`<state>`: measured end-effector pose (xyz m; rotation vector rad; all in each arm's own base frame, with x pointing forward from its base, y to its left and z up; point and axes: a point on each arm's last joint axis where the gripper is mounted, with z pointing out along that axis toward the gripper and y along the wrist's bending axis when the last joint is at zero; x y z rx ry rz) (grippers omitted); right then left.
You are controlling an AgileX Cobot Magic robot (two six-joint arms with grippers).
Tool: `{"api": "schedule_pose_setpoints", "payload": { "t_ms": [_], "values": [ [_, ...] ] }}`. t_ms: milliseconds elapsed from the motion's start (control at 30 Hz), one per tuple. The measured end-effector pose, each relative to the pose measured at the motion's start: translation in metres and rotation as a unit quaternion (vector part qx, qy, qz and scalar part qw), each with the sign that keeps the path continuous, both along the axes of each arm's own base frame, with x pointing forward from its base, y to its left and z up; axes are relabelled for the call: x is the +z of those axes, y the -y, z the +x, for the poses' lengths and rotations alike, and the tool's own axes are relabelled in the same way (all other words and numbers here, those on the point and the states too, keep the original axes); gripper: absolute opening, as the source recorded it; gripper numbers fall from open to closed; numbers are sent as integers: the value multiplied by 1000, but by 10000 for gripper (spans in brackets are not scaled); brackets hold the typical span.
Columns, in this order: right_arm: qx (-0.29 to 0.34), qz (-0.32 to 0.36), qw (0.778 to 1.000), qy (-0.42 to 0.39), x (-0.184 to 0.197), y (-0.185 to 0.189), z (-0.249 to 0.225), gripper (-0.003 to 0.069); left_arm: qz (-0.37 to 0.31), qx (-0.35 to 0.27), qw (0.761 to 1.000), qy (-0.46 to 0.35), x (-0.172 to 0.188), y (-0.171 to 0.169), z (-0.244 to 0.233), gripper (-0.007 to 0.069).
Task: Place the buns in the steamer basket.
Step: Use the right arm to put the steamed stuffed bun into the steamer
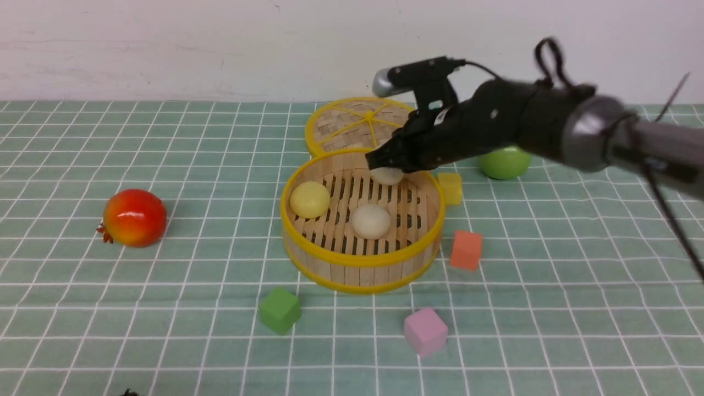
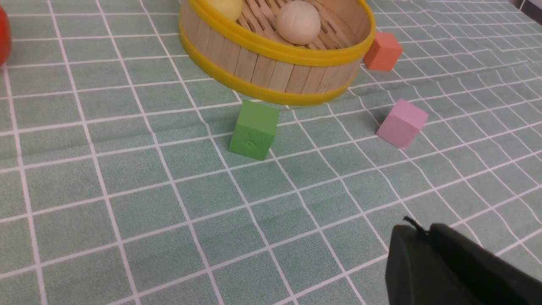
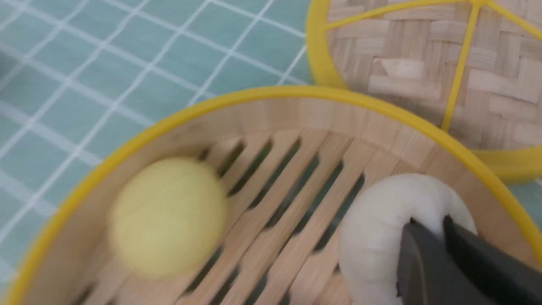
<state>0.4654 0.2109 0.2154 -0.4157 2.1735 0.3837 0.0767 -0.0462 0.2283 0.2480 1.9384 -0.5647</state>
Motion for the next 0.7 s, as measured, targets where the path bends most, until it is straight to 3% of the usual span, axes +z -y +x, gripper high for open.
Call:
{"api": "schedule_pose_setpoints", "payload": {
  "t_ms": [233,367,400,433,567,700],
  "values": [
    [-7,-4,1000,-2,-32,-6,11,82,0,0,1000,0,0,0,0,36],
    [-6,-2,1000,5,-28,-8,10,286,0,0,1000,0,0,0,0,36],
    [-5,-2,1000,5,-27,-8,10,297,0,0,1000,0,0,0,0,36],
    [3,-9,1000,4,-17,-7,6,393,0,0,1000,0,0,0,0,36],
    [28,-33,999,14,38,5,-11,549,0,0,1000,0,0,0,0,36],
    [48,-59,997,-16,107,24,-52,573,0,0,1000,0,0,0,0,36]
  ]
}}
